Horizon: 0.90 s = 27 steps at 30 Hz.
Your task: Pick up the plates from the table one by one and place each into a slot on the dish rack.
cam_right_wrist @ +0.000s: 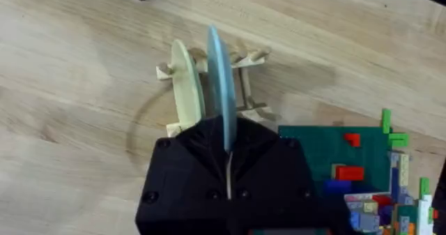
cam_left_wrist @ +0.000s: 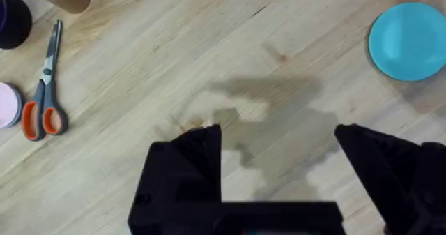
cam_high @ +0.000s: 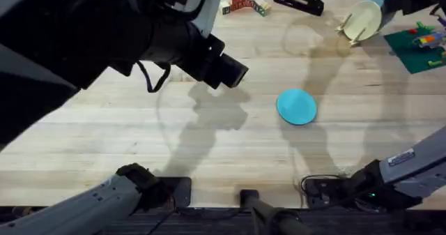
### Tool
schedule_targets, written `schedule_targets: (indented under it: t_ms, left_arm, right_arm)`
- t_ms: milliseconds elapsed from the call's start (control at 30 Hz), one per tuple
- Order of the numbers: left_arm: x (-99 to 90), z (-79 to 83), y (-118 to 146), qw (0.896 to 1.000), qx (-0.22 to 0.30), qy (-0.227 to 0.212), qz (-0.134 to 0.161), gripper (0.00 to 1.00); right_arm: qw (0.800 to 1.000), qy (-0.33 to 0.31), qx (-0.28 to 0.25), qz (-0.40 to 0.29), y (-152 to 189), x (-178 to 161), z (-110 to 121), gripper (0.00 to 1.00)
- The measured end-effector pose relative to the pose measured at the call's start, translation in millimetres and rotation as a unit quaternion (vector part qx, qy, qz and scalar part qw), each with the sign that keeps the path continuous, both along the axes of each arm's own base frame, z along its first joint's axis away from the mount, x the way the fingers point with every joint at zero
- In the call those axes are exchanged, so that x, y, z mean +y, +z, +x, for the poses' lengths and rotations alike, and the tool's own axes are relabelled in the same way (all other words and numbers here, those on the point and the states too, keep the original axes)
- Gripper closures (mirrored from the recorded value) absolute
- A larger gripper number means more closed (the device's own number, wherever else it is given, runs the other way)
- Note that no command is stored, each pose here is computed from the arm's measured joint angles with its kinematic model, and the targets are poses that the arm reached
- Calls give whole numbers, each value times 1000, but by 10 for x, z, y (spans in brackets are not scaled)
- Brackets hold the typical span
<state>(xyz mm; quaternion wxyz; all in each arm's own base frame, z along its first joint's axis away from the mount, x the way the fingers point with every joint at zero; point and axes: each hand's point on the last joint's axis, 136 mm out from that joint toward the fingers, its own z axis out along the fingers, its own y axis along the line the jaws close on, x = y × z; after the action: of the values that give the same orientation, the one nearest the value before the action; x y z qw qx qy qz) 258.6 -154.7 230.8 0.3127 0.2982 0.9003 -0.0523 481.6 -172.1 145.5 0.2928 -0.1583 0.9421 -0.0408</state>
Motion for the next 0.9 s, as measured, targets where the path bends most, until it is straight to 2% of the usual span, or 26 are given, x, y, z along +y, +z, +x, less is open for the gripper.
schedule_targets:
  t_ms: [900]
  left_arm:
    - [0, 0, 0, 1000, 2, 6, -4, 7]
  right_arm:
    - [1000, -8, 10, 0, 5, 4, -51, 972]
